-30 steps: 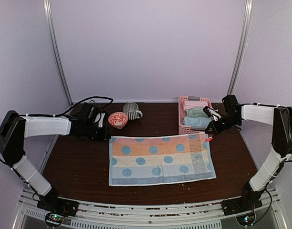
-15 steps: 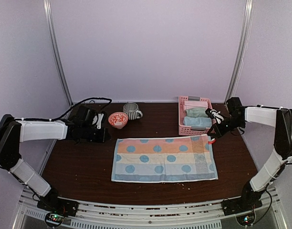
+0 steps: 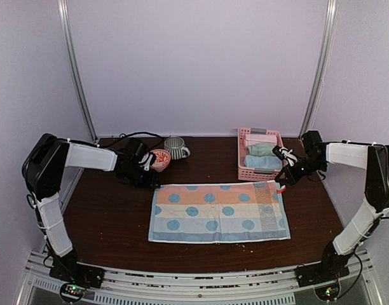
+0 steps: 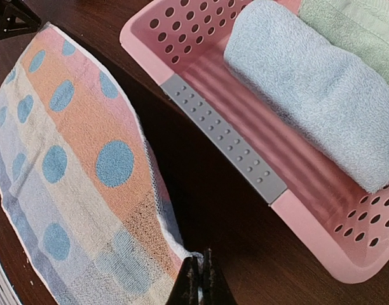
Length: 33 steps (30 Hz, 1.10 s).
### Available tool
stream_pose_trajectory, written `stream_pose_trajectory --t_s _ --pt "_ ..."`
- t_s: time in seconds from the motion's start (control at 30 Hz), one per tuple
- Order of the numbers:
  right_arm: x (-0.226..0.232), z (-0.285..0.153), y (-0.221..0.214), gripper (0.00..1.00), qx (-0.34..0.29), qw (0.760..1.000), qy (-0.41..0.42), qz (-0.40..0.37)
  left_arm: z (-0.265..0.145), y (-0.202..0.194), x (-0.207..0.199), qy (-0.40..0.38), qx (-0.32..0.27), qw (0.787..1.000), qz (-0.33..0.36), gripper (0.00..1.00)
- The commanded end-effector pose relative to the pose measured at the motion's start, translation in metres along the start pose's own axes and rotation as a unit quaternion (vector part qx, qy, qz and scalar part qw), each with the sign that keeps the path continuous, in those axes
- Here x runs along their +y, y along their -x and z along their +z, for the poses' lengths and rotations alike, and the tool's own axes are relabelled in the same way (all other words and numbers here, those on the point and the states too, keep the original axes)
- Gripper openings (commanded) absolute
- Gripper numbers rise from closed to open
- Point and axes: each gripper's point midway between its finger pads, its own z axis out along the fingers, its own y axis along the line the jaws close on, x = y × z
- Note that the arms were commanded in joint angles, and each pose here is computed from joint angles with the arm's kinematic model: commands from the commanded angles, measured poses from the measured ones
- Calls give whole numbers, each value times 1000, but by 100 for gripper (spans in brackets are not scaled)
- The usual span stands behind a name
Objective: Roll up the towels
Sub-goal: Pick up the towel from the center of the board.
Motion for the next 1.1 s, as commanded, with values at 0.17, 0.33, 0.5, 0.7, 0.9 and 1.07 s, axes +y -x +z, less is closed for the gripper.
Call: stream_pose_trajectory --t_s 0.17,0.33,0.5,0.7,0.9,1.07 --pt "2 4 -6 0 5 1000 15 4 21 -8 -1 10 22 1000 2 33" --pt "3 6 -8 0 6 1000 19 7 24 -7 0 15 19 1000 -5 31" --pt "4 6 -10 0 8 1000 21 6 12 9 -4 -2 -15 999 -33 35" --pt "5 6 -10 0 9 1000 22 6 21 8 -4 -20 -3 999 -42 28" --pt "5 7 -11 0 10 1000 24 7 26 -5 1 -8 12 999 -38 22" --pt "4 10 -12 0 12 1000 27 9 37 -15 3 19 25 999 -25 23"
